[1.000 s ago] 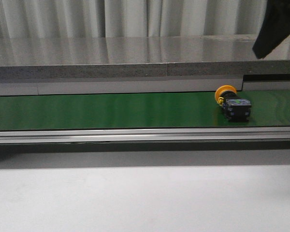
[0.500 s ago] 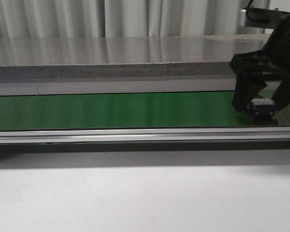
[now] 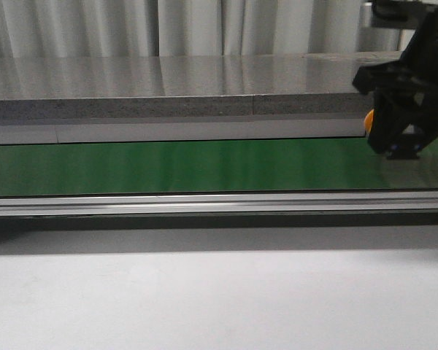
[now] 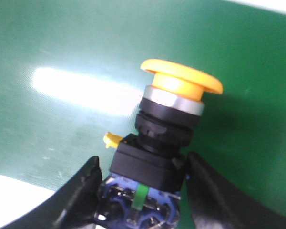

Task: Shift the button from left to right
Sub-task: 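Lower the right gripper onto the button and grasp it, then carry the button with the right gripper onto the green mat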

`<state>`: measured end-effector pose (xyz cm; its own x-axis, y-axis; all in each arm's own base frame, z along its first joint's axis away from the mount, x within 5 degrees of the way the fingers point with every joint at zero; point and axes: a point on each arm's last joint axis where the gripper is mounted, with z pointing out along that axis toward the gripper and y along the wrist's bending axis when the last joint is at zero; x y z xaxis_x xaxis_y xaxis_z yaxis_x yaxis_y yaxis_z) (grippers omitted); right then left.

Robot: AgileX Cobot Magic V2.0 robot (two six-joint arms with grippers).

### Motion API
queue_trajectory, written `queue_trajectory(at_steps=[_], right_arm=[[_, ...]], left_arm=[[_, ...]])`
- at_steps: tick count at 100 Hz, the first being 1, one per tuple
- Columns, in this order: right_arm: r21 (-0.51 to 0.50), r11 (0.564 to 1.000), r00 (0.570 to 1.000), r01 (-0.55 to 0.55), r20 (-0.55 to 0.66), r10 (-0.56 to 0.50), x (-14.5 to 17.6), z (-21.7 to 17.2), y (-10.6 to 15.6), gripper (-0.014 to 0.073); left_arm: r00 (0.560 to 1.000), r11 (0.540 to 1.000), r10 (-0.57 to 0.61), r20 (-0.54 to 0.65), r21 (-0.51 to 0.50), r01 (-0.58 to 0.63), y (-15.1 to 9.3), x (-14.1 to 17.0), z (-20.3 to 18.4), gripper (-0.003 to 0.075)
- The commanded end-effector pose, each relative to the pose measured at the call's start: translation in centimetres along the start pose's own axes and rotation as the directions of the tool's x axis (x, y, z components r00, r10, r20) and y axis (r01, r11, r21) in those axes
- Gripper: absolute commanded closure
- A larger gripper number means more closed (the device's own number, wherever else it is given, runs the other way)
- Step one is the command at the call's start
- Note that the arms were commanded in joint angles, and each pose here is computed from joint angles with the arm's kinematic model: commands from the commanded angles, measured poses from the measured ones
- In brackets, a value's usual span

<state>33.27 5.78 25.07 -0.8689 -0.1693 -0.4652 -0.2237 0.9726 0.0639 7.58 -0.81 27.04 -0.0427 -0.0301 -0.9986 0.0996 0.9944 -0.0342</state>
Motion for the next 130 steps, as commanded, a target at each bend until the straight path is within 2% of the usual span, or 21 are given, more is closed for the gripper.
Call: queue_trajectory(at_steps=[1, 15, 27, 41, 61, 90, 130], right_arm=[[0.06, 0.998, 0.991, 0.032, 0.129, -0.04, -1.7, -4.4, -1.0, 0.0401], [0.193, 0.981, 0.988, 0.017, 0.149, -0.047, -1.7, -7.1, -4.6, 0.0401], [0.305, 0.951, 0.984, -0.056, 0.177, 0.001, -1.0, -8.3, -8.9, 0.0401], [0.374, 0.91, 0.968, -0.176, 0.233, 0.092, -0.1, -8.7, -13.7, 0.0401], [0.426, 0.865, 0.95, -0.266, 0.269, 0.159, 1.1, -7.4, -18.3, 0.0401], [0.406, 0.87, 0.96, -0.279, 0.129, 0.247, 2.6, -2.1, -20.8, 0.0401], [0.362, 0.881, 0.949, -0.305, 0.04, 0.312, 3.6, 0.9, -21.1, 0.0394]], left_arm=[[0.995, 1.0, -0.011, 0.098, -0.005, 0.012, 0.0, -1.5, 0.0, 0.0741], [0.995, 1.0, -0.011, 0.098, -0.005, 0.012, 0.0, -1.5, 0.0, 0.0741], [0.995, 1.0, -0.011, 0.098, -0.005, 0.012, 0.0, -1.5, 0.0, 0.0741], [0.995, 1.0, -0.011, 0.098, -0.005, 0.012, 0.0, -1.5, 0.0, 0.0741], [0.995, 1.0, -0.011, 0.098, -0.005, 0.012, 0.0, -1.5, 0.0, 0.0741], [0.995, 1.0, -0.011, 0.098, -0.005, 0.012, 0.0, -1.5, 0.0, 0.0741], [0.995, 1.0, -0.011, 0.098, -0.005, 0.012, 0.0, -1.5, 0.0, 0.0741]])
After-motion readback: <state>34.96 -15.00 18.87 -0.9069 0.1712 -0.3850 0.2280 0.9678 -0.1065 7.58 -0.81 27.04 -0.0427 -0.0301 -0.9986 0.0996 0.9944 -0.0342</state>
